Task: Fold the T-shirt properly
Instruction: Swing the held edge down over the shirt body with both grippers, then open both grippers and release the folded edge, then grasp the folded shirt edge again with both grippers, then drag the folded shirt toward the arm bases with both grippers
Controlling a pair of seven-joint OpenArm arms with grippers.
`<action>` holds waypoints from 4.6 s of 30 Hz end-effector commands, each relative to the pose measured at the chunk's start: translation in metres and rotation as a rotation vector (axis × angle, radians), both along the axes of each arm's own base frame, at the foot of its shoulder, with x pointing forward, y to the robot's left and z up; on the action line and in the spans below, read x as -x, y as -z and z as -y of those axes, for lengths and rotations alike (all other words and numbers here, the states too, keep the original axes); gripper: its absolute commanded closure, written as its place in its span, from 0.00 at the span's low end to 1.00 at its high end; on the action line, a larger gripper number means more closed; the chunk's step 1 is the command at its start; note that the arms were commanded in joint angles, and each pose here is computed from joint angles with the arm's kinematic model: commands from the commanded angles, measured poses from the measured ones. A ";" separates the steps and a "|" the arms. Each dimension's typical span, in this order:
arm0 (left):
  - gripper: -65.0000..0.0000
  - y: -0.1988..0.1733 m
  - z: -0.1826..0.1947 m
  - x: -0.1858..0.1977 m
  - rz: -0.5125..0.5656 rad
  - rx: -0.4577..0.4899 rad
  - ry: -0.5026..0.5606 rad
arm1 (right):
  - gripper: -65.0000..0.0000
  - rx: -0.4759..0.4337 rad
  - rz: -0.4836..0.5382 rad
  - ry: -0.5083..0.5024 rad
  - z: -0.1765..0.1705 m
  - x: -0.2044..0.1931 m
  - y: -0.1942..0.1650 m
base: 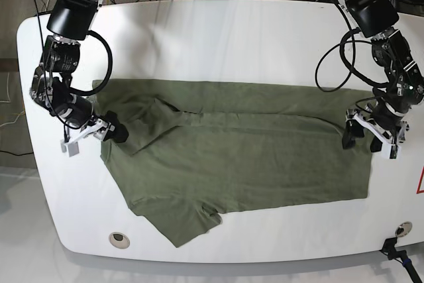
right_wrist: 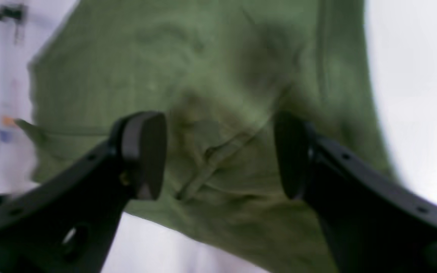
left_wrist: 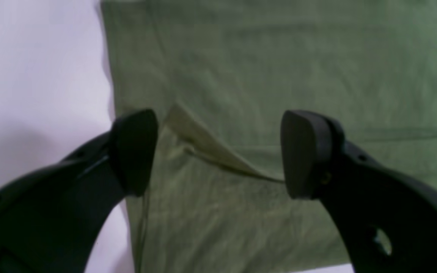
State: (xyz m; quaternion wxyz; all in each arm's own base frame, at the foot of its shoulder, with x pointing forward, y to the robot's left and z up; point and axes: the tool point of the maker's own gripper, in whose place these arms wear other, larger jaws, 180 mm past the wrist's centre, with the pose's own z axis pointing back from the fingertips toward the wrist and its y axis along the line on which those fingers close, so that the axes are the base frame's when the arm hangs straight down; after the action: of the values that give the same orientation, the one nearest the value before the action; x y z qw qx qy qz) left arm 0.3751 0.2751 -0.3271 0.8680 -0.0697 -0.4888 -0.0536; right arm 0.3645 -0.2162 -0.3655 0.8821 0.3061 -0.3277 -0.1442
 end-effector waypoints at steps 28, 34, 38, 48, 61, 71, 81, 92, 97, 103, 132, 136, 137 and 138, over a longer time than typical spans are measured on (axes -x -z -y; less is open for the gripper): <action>0.26 -0.009 -0.007 0.086 0.163 -0.102 0.056 | 0.33 0.815 0.125 -0.202 0.049 0.079 0.002; 0.26 -0.010 -0.008 0.086 0.163 -0.103 0.054 | 0.33 0.762 0.136 -0.170 0.048 0.075 0.018; 0.26 -0.010 -0.008 0.086 0.163 -0.103 0.054 | 0.33 0.724 0.121 -0.151 0.049 0.075 0.033; 0.26 -0.007 -0.009 0.086 0.155 -0.102 0.051 | 0.34 0.702 0.117 -0.136 0.050 0.074 0.041; 0.26 -0.006 -0.010 0.087 0.151 -0.104 0.051 | 0.89 0.654 0.092 -0.102 0.056 0.078 0.067; 0.26 0.023 -0.021 0.090 0.081 -0.054 0.006 | 1.00 0.652 0.087 -0.103 0.055 0.080 0.068; 0.26 0.046 -0.049 0.084 0.007 -0.057 -0.040 | 1.00 0.652 0.083 -0.105 0.056 0.081 0.069; 0.26 0.067 -0.044 0.085 -0.046 -0.058 -0.042 | 1.00 0.652 0.083 -0.106 0.055 0.082 0.069; 0.26 0.084 -0.040 0.077 -0.082 -0.008 -0.049 | 1.00 0.652 0.084 -0.106 0.055 0.081 0.068; 0.27 0.094 -0.041 0.081 -0.108 0.010 -0.059 | 1.00 0.652 0.084 -0.106 0.055 0.081 0.068; 1.00 0.096 -0.033 0.153 -0.188 -0.098 0.018 | 1.00 0.685 0.024 -0.092 0.046 0.162 0.061; 1.00 0.099 -0.030 0.176 -0.225 -0.119 0.041 | 1.00 0.691 -0.041 -0.104 0.051 0.193 0.071; 1.00 0.099 -0.030 0.181 -0.232 -0.123 0.045 | 1.00 0.695 -0.053 -0.112 0.051 0.200 0.072; 1.00 0.101 -0.029 0.188 -0.246 -0.126 0.049 | 1.00 0.697 -0.068 -0.121 0.051 0.209 0.073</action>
State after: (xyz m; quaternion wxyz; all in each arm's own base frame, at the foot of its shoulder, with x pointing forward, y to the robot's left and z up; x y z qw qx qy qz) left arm 0.2013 0.2984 -0.4218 0.9098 -0.0467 -0.4044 -0.0810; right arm 0.1844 -0.2620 -0.4299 0.9353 0.0157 -0.3536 0.0042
